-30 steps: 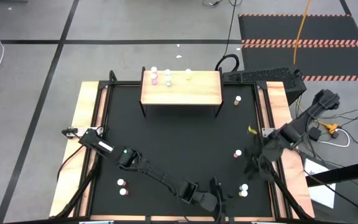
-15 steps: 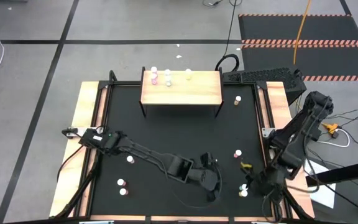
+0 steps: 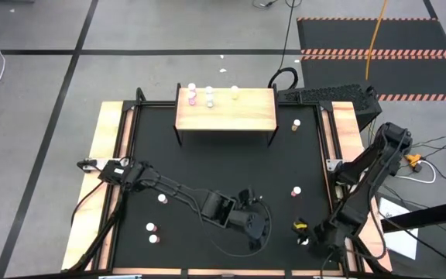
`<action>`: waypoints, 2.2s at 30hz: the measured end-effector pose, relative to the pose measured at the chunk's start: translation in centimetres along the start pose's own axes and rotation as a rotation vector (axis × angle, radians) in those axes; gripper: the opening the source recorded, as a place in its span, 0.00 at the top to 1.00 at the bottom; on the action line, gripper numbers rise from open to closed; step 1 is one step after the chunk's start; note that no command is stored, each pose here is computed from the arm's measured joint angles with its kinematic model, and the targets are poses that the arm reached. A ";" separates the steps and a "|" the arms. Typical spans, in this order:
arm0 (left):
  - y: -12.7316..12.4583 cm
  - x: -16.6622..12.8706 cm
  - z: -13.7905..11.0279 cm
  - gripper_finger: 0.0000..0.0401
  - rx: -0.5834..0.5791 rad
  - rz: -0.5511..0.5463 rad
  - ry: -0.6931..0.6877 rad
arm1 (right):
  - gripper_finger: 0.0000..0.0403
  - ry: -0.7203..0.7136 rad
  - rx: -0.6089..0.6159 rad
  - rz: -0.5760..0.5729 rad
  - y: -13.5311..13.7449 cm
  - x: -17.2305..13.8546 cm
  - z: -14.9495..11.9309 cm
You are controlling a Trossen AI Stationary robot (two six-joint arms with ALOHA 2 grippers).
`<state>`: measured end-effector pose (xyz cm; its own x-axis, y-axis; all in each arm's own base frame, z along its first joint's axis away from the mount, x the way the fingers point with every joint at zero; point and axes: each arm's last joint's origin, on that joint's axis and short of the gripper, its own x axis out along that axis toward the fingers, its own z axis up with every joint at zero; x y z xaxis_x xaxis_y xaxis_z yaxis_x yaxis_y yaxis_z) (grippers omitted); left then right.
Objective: Pick and place medicine bottles onto shelf by color
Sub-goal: Put the bottom yellow pill bottle on the shelf aligned with the other yellow pill bottle
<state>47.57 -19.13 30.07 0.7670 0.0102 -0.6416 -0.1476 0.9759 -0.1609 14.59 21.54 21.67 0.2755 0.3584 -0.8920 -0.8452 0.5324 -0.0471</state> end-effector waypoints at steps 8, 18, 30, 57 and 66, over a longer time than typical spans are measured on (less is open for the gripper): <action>-0.6 -0.2 -0.4 0.50 -0.022 -0.005 0.010 | 0.46 0.093 -0.056 -0.016 0.0 2.2 -0.6; -0.6 -0.2 -0.5 0.50 -0.034 -0.004 0.013 | 0.56 0.108 -0.073 -0.012 0.0 2.4 -0.8; -0.6 -0.2 -0.5 0.50 -0.034 -0.004 0.014 | 0.61 0.138 -0.044 0.016 0.1 3.2 -2.0; 1.1 -3.4 -0.3 0.50 -0.149 0.095 0.131 | 0.71 -0.019 0.304 -0.071 -3.7 -3.5 -1.3; 4.8 -13.6 -0.1 0.50 -0.250 0.390 0.233 | 0.70 0.038 0.515 -0.214 -10.9 -9.6 0.8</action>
<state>36.32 -14.64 37.96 0.4696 0.2863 -0.8352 -0.5618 0.8266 -0.0325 21.48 12.88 31.09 0.3917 0.1781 -0.9027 -0.4363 0.8997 -0.0118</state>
